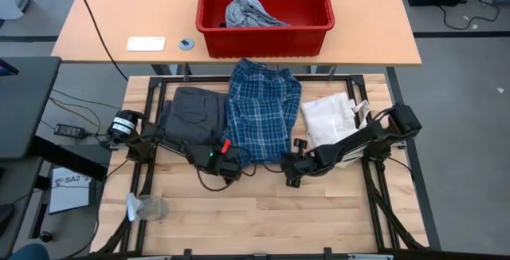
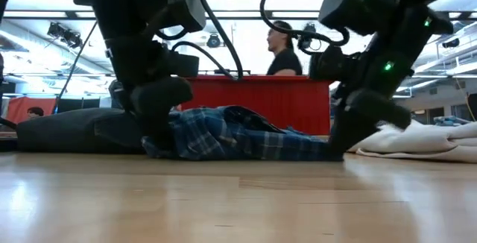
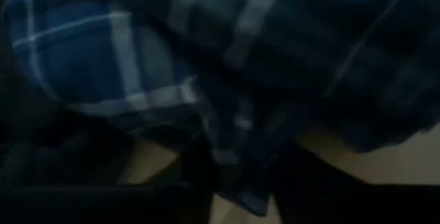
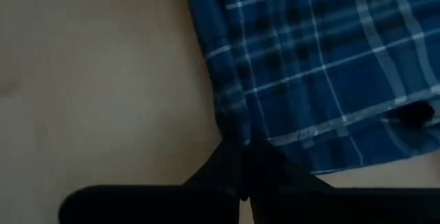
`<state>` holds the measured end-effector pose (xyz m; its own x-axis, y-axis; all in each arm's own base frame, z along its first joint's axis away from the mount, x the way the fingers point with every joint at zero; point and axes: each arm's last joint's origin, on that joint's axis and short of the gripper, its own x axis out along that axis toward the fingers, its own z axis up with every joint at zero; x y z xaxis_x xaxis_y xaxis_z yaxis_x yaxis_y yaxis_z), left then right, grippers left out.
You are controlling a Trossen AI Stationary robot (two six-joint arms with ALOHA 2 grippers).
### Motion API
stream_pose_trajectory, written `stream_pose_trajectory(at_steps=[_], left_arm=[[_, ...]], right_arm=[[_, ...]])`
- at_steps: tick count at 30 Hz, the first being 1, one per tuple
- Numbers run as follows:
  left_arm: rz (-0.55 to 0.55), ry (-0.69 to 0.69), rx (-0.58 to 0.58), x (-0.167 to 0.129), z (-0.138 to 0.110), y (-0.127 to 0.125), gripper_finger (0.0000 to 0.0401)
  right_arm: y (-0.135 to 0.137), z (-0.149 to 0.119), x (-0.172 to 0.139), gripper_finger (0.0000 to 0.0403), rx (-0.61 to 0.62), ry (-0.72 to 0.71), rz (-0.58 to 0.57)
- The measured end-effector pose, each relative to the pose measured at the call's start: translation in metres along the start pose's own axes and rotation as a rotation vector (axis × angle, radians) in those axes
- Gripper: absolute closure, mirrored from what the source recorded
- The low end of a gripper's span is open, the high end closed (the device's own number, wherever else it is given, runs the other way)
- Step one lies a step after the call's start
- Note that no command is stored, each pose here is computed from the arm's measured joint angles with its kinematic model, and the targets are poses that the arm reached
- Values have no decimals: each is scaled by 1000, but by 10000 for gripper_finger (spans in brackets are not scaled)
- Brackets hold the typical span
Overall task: Fold Laundry from Bin
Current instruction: Fold the plaid pants
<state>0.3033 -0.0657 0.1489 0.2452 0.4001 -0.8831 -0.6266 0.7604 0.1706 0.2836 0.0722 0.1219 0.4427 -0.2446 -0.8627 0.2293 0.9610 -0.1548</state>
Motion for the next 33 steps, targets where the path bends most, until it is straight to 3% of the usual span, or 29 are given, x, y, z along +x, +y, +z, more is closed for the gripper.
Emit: stream_pose_trajectory(at_steps=[4,11,17,22,26,29,33], left_arm=[[-91,78,29,-5,-9,-9,384],[-217,83,72,-44,-26,-41,389],[-316,34,15,-79,-34,-64,389],[-495,-6,-59,-105,-50,-88,362],[-560,-16,-140,-121,-79,-103,312],[-575,-30,-302,-127,-101,-111,252],[-724,-159,-516,-130,-111,-135,183]], right_arm=[[3,-9,-30,389,35,75,89],[14,-30,-97,395,22,121,286],[36,-49,-120,395,-9,71,312],[56,-63,-111,395,37,106,279],[69,-70,-104,393,73,107,277],[79,-72,-99,393,94,89,291],[88,-71,-94,393,139,60,322]])
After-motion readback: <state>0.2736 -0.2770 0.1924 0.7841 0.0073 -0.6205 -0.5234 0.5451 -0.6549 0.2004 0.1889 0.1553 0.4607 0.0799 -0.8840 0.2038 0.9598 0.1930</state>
